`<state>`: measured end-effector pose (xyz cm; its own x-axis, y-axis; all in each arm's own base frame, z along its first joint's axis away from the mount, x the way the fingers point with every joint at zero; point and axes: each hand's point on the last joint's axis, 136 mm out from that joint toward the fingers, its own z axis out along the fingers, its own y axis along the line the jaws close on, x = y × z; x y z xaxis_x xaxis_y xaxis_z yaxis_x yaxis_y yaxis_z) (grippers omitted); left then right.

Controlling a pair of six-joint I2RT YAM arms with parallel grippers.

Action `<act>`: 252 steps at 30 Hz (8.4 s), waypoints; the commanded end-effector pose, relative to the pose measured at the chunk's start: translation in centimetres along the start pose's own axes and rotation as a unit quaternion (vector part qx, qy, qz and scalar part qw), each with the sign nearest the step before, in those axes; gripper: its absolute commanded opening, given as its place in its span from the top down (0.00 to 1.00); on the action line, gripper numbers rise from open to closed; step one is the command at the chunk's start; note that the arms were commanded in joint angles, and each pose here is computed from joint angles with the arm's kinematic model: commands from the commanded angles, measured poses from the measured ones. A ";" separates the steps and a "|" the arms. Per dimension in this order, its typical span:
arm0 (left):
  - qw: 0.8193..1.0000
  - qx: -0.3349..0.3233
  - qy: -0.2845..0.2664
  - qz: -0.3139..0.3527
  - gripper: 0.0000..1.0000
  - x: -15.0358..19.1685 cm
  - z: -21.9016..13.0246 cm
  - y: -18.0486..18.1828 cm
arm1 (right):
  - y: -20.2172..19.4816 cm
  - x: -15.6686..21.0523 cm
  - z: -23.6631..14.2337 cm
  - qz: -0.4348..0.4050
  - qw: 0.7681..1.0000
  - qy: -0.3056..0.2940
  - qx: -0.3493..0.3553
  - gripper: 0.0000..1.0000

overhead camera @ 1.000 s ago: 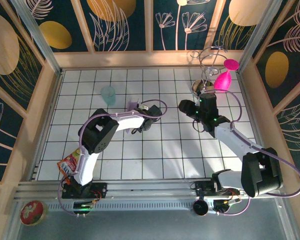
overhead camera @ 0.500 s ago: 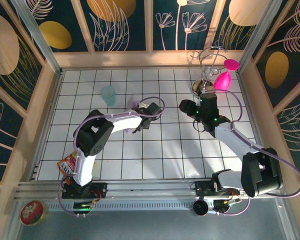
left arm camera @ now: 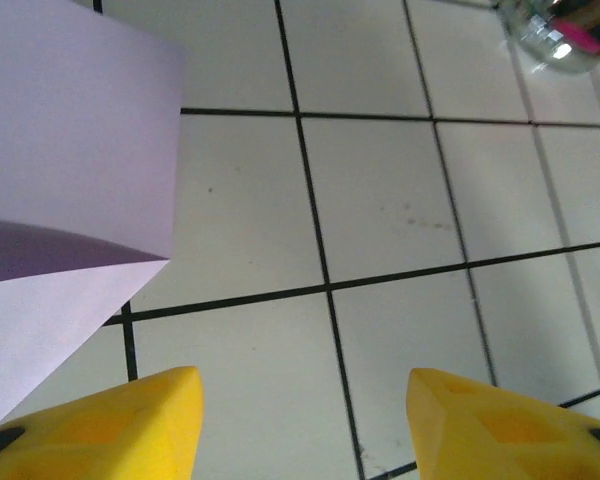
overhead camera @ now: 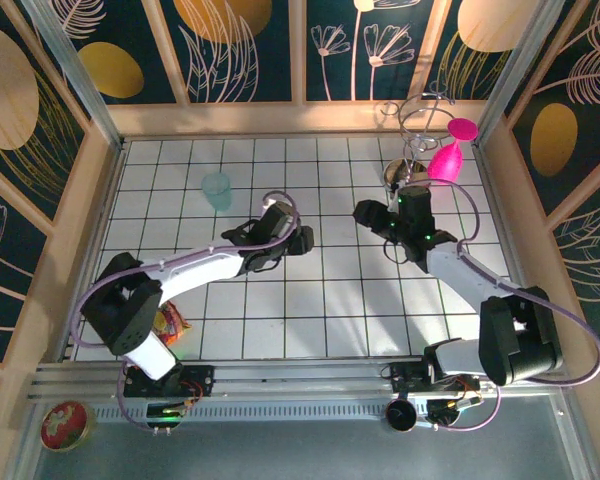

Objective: Fold a paper plane with a square sheet of paper (pick it up from the middle)
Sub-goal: Turn over the paper at the center of the table, then fold the wing for the fifth time at the center of the table.

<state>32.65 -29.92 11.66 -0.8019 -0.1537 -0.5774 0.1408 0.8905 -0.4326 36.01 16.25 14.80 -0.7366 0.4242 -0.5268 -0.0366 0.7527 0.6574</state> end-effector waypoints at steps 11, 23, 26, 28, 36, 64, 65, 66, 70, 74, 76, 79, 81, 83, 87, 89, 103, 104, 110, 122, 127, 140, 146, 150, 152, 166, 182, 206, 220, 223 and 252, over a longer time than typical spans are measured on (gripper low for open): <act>0.998 -0.036 0.003 -0.051 0.43 -1.1 3.7 6.2 | 2.0 3.0 2.7 -0.007 0.998 0.044 -0.037 0.36; 0.992 -0.077 0.009 -0.104 0.43 -0.3 6.2 10.7 | 2.9 6.5 5.1 0.012 0.994 0.096 -0.055 0.37; 0.990 -0.069 0.024 -0.122 0.43 0.8 6.6 11.1 | 3.3 7.5 5.8 0.021 0.992 0.113 -0.057 0.37; 0.988 -0.065 0.037 -0.133 0.44 1.6 6.9 11.2 | 3.7 8.3 6.2 0.028 0.990 0.125 -0.061 0.38; 0.977 -0.007 0.081 -0.199 0.57 4.8 6.5 9.9 | 4.2 10.4 7.2 0.099 0.982 0.150 -0.050 0.41; 0.971 0.049 0.119 -0.199 0.79 7.5 6.1 5.7 | 0.3 15.2 8.1 0.158 0.968 0.186 0.051 0.52; 0.971 0.050 0.119 -0.199 0.79 7.5 6.1 5.6 | 0.3 15.3 8.1 0.158 0.968 0.189 0.046 0.52; 0.971 0.051 0.120 -0.199 0.79 7.5 6.1 5.5 | 0.4 15.5 8.2 0.159 0.967 0.193 0.045 0.52; 0.974 0.041 0.114 -0.194 0.79 7.2 5.9 5.8 | -0.4 15.9 7.7 0.164 0.966 0.188 0.062 0.53; 0.974 0.037 0.111 -0.192 0.79 7.0 5.9 5.9 | -0.6 15.6 7.0 0.167 0.968 0.176 0.066 0.53; 0.974 0.037 0.113 -0.191 0.79 7.1 6.0 5.9 | -0.4 15.5 7.0 0.166 0.968 0.176 0.060 0.53; 0.975 0.037 0.111 -0.191 0.79 7.0 5.9 5.9 | -0.3 15.6 6.8 0.167 0.969 0.175 0.057 0.54; 0.975 0.041 0.110 -0.190 0.79 6.8 5.8 5.7 | 0.6 15.7 7.0 0.162 0.969 0.182 0.034 0.55; 0.975 0.044 0.112 -0.189 0.79 6.9 5.9 5.5 | 1.6 15.9 7.4 0.160 0.968 0.194 0.004 0.57; 0.975 0.046 0.111 -0.189 0.79 6.7 5.8 5.4 | 3.4 15.9 7.9 0.165 0.964 0.205 -0.045 0.62; 0.975 0.046 0.111 -0.188 0.79 6.7 5.7 5.4 | 3.8 15.9 8.1 0.168 0.962 0.206 -0.057 0.63; 0.979 0.061 0.097 -0.171 0.78 5.1 5.1 4.2 | 2.9 16.0 8.9 0.160 0.965 0.205 -0.033 0.86; 0.980 0.064 0.091 -0.166 0.77 4.7 4.9 4.0 | 2.7 15.9 8.9 0.157 0.966 0.201 -0.027 0.90; 0.986 0.125 0.020 -0.106 0.66 1.2 1.9 1.5 | 2.8 13.9 8.0 0.153 0.975 0.158 -0.021 1.00; 0.984 0.127 -0.058 0.108 0.50 1.7 0.4 -1.6 | 1.6 11.3 5.5 0.238 0.965 0.113 -0.012 1.00; 0.973 0.126 -0.071 0.181 0.47 2.5 1.4 -2.7 | 0.9 10.0 5.0 0.258 0.961 0.097 -0.011 1.00; 0.931 0.181 -0.074 0.309 0.49 6.0 3.3 -3.7 | 1.1 10.3 5.2 0.273 0.954 0.119 -0.022 1.00; 0.928 0.188 -0.067 0.316 0.52 6.9 4.4 -3.8 | 1.0 10.6 5.3 0.276 0.953 0.125 -0.023 1.00; 0.931 0.163 -0.068 0.321 0.57 6.8 5.2 -2.9 | 0.9 10.7 5.3 0.275 0.952 0.128 -0.022 1.00; 0.931 0.159 -0.072 0.320 0.59 6.6 5.2 -2.9 | 0.9 10.8 5.3 0.276 0.952 0.131 -0.022 1.00; 0.928 0.159 -0.062 0.332 0.79 7.4 5.4 -2.5 | -0.2 11.6 5.0 0.265 0.952 0.156 0.006 0.83; 0.946 0.192 -0.047 0.258 0.93 7.8 4.7 -3.1 | -2.4 5.1 2.6 0.179 0.981 0.060 0.046 0.33; 0.947 0.303 0.070 -0.073 1.00 6.4 3.3 -4.3 | -3.2 7.8 4.3 0.047 0.991 0.118 0.034 0.32; 0.937 0.288 0.134 -0.146 1.00 7.8 5.1 -3.1 | -2.6 9.2 6.3 0.021 0.987 0.154 0.033 0.31; 0.935 0.284 0.140 -0.159 1.00 7.9 5.4 -2.9 | -3.1 9.7 6.5 0.022 0.986 0.159 0.042 0.32; 0.952 0.224 0.139 -0.156 0.79 7.7 6.0 -1.1 | -8.2 13.5 9.3 -0.006 0.961 0.208 0.182 0.46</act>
<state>28.91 -35.16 2.85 -0.9683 -0.2002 -0.1496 0.0303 0.5004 -0.8653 33.34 20.56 1.73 -0.9291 0.2872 -0.2330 0.1492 0.8675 0.4745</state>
